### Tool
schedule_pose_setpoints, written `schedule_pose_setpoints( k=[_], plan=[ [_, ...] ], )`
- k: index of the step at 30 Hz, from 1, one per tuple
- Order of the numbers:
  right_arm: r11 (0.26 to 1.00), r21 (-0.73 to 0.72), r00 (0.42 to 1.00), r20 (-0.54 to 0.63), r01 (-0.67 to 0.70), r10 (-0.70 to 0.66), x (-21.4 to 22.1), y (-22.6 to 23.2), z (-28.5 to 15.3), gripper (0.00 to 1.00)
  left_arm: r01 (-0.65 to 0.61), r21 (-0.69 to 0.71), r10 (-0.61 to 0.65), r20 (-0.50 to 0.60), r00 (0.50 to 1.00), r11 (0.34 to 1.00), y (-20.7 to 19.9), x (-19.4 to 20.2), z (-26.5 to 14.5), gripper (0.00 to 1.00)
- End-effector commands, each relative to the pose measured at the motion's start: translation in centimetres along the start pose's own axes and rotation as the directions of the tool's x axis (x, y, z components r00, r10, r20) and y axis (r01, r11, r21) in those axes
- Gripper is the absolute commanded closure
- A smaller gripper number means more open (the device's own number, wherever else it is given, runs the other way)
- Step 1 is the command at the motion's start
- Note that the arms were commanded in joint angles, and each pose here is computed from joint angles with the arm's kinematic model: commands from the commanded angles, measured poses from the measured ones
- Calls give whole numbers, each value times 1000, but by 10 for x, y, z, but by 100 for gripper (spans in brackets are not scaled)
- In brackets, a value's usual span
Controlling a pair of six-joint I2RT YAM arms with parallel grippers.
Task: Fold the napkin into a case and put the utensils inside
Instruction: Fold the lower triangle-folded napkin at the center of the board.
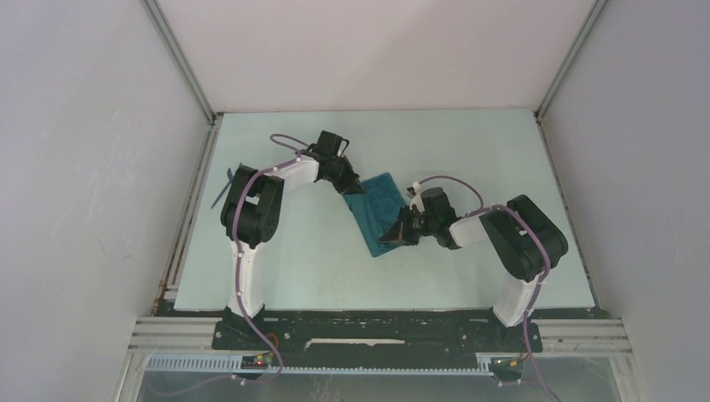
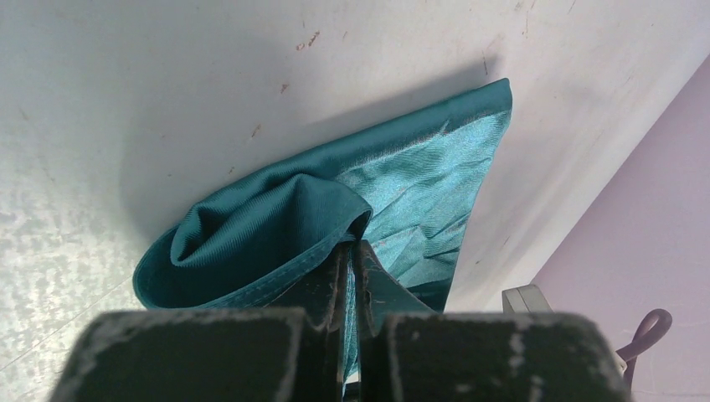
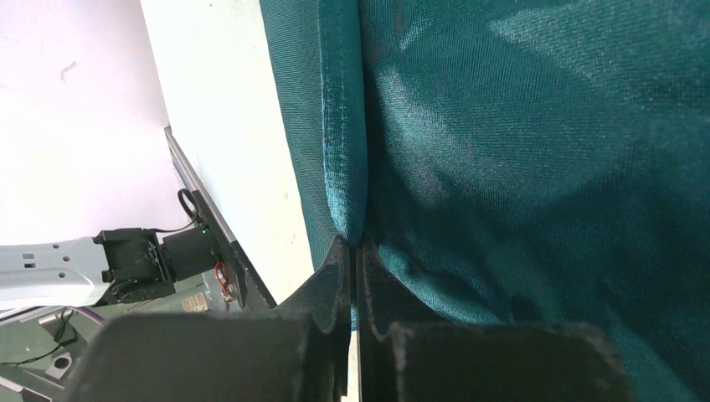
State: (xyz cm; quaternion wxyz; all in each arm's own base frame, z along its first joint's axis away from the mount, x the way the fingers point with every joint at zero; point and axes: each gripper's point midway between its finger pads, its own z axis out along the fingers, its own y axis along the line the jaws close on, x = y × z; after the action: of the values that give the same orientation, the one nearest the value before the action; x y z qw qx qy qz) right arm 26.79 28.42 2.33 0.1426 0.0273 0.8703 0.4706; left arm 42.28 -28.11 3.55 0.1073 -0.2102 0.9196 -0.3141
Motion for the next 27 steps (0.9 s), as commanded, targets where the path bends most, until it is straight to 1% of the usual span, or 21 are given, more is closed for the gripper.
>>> schedule_pose_setpoints(
  k=[1, 8, 23, 27],
  plan=[
    [999, -6, 999, 21, 44, -44, -5, 6, -10, 100, -43, 40, 42, 29, 999, 998, -18, -9, -4, 96],
    [999, 3, 998, 29, 53, -53, -7, 5, -12, 100, -76, 35, 73, 74, 995, 997, -25, -12, -13, 97],
    [998, 32, 998, 23, 51, -52, -5, -3, -11, 100, -63, 48, 63, 8, 998, 997, -21, -7, 8, 97],
    [996, 63, 997, 21, 66, -68, -4, -3, -13, 99, -61, 38, 61, 2, 998, 997, -16, -5, 12, 97]
  ],
)
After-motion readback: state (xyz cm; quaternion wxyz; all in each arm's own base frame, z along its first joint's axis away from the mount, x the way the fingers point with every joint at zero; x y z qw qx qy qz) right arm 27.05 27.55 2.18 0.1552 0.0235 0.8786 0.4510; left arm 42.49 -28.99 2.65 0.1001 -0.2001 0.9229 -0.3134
